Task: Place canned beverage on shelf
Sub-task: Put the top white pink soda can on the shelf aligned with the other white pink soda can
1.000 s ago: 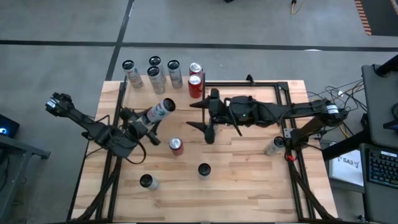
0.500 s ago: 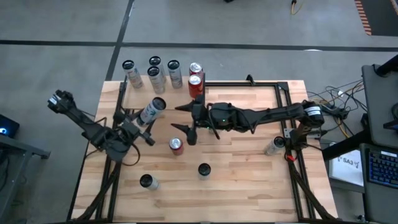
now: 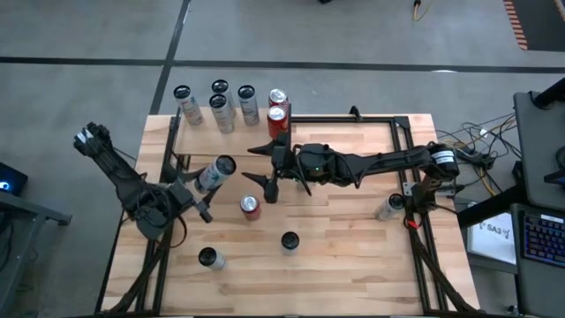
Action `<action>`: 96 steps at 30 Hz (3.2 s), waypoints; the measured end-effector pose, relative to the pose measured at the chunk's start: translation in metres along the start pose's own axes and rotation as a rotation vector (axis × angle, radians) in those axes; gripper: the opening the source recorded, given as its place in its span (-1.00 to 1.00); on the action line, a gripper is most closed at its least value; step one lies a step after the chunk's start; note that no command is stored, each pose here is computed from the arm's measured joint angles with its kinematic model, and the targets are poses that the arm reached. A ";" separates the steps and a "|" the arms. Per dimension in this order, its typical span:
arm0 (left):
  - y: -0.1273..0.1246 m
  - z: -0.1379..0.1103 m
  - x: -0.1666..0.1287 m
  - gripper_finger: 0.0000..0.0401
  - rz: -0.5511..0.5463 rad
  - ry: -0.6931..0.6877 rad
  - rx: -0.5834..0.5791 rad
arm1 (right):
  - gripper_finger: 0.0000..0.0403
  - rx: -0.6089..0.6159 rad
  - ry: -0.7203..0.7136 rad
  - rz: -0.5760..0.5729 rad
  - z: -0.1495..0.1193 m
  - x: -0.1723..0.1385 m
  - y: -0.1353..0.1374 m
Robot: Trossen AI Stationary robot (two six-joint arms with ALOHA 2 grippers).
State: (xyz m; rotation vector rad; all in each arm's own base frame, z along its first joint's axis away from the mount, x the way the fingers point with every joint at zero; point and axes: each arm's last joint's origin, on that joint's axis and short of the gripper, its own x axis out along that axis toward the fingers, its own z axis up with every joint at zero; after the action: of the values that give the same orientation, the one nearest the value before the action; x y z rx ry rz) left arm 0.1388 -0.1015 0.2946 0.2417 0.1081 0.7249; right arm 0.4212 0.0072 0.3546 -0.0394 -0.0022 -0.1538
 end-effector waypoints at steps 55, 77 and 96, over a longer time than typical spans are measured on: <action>0.013 -0.007 0.008 0.16 -0.148 -0.150 0.030 | 0.54 -0.034 -0.022 -0.002 -0.006 0.006 0.001; 0.021 -0.005 0.010 0.16 -0.052 -0.104 0.083 | 0.58 0.061 -0.186 0.080 -0.015 0.028 0.009; 0.021 -0.005 0.012 0.16 -0.043 -0.101 0.070 | 0.43 -0.054 -0.209 0.070 -0.019 0.099 0.022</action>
State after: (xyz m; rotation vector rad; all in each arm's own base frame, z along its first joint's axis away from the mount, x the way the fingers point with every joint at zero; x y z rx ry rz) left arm 0.1335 -0.0776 0.2947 0.3414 0.0423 0.6660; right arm 0.5227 0.0131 0.3356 -0.1096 -0.2055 -0.0794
